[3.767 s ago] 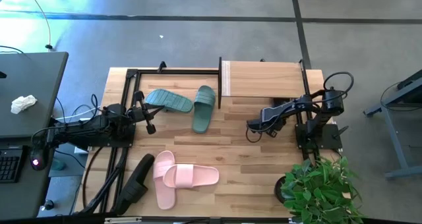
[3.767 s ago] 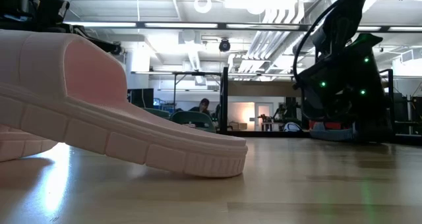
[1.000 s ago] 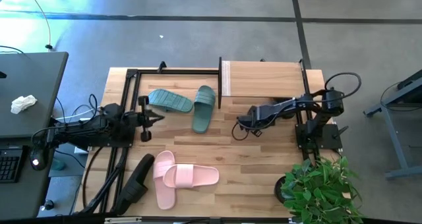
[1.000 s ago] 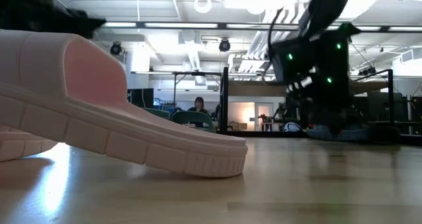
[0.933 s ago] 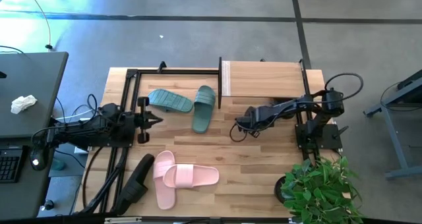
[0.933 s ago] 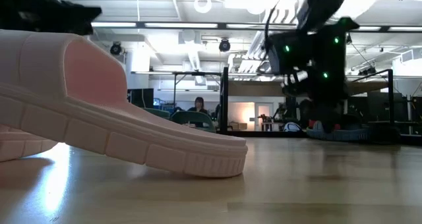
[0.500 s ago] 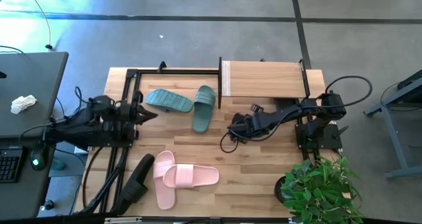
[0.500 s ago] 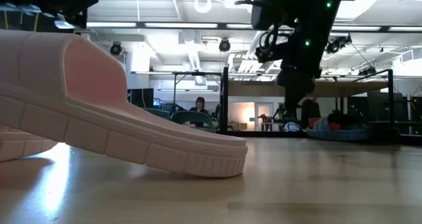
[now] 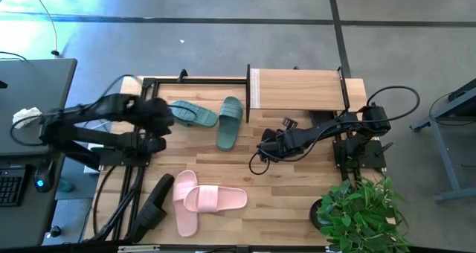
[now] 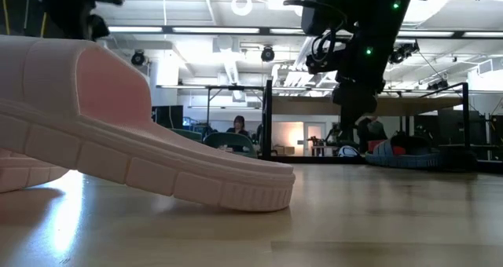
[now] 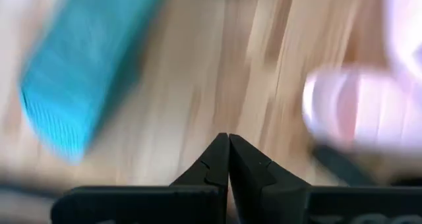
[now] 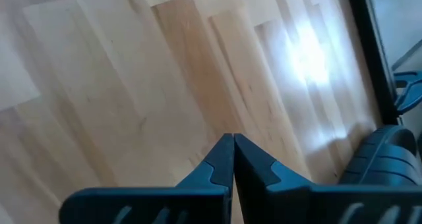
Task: Pick and place slides into the shelf
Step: Put the black slipper under the shelf
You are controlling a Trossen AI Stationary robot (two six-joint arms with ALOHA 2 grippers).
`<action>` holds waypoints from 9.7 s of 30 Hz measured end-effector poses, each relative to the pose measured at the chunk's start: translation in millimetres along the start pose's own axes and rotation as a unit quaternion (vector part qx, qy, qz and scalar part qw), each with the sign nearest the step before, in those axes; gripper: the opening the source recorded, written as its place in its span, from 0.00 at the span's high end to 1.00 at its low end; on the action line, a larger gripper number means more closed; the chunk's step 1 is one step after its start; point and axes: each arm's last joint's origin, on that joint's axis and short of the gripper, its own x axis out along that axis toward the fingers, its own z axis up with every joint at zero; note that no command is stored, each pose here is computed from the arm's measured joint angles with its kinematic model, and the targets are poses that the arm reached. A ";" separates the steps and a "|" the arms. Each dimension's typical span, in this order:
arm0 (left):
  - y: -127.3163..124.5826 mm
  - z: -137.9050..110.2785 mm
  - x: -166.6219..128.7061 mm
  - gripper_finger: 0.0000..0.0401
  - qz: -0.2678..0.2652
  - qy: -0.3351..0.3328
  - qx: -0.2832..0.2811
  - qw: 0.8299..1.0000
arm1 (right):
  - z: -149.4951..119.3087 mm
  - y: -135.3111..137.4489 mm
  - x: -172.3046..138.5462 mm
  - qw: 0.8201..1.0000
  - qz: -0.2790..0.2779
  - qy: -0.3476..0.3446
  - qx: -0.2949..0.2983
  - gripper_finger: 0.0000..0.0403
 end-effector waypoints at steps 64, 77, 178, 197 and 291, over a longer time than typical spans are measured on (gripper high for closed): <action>-198.5 -66.0 66.1 0.40 0.047 0.105 -0.186 0.976 | 21.6 -11.3 -17.9 0.953 0.186 -0.098 -0.220 1.00; -192.0 -76.9 89.0 0.42 0.051 0.134 -0.202 0.969 | 22.1 -11.2 -17.6 0.951 0.193 -0.099 -0.219 1.00; 46.1 160.2 23.8 0.84 -0.392 -0.081 0.028 0.916 | 46.4 12.6 -117.7 0.635 -0.271 -0.371 -0.621 0.77; 45.2 158.6 23.3 0.84 -0.404 -0.079 0.032 0.911 | 48.9 17.3 -127.5 0.507 -0.301 -0.420 -0.690 0.55; 62.0 194.1 -52.1 0.30 -0.250 -0.287 0.177 0.908 | -88.4 38.9 -96.0 0.929 -0.019 -0.067 -0.364 0.91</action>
